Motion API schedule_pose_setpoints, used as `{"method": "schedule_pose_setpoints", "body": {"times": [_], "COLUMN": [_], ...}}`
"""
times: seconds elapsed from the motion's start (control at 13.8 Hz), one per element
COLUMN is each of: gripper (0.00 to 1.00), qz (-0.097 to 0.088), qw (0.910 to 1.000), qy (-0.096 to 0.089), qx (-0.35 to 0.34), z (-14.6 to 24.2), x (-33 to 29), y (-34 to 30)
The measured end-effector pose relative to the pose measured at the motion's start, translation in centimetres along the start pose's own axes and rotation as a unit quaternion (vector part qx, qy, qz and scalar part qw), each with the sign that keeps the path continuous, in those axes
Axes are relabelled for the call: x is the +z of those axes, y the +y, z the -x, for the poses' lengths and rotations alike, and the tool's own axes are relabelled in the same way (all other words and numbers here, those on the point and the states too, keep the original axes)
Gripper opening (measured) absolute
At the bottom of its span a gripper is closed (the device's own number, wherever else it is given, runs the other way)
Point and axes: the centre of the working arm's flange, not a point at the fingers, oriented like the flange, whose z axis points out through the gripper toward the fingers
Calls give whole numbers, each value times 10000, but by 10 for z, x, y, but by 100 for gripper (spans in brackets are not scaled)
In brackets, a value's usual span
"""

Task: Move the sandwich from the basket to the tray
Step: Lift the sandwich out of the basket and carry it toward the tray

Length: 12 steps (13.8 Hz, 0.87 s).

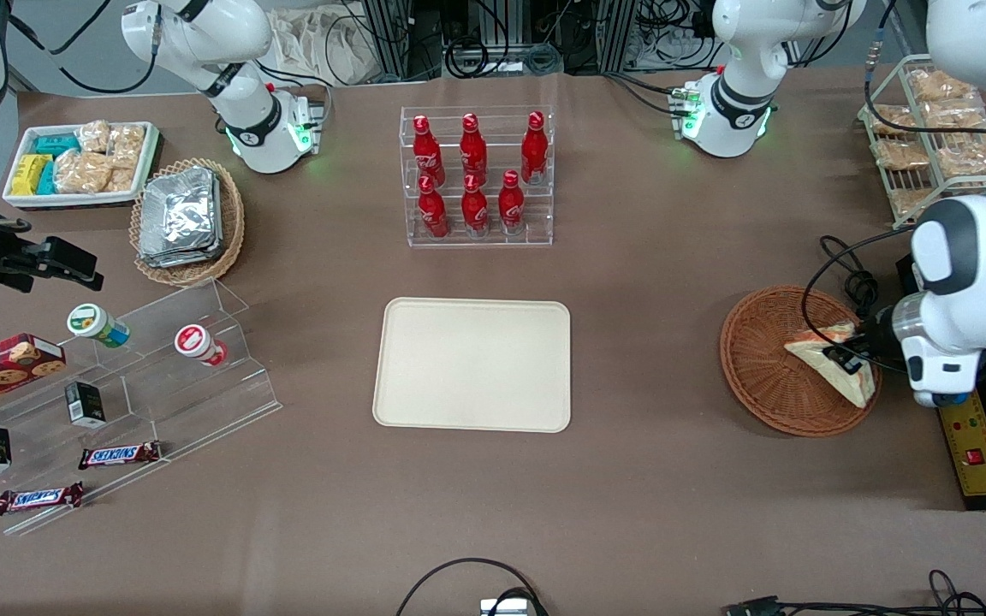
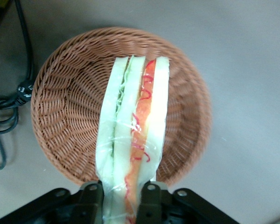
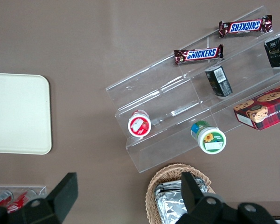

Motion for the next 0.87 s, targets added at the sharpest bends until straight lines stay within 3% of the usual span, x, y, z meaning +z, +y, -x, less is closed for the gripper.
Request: {"method": "schedule_pose_setpoints", "body": {"times": [0.36,0.58,0.87], "gripper": [20,20,20], "qz": [-298,-410,-700], "qw": [9930,9822,9591], "qy": [343,350,199], "qx": [1094,1800,2737], "z": [65,128,223], "x": [-85,-82,-21], "y": [86,154,240]}}
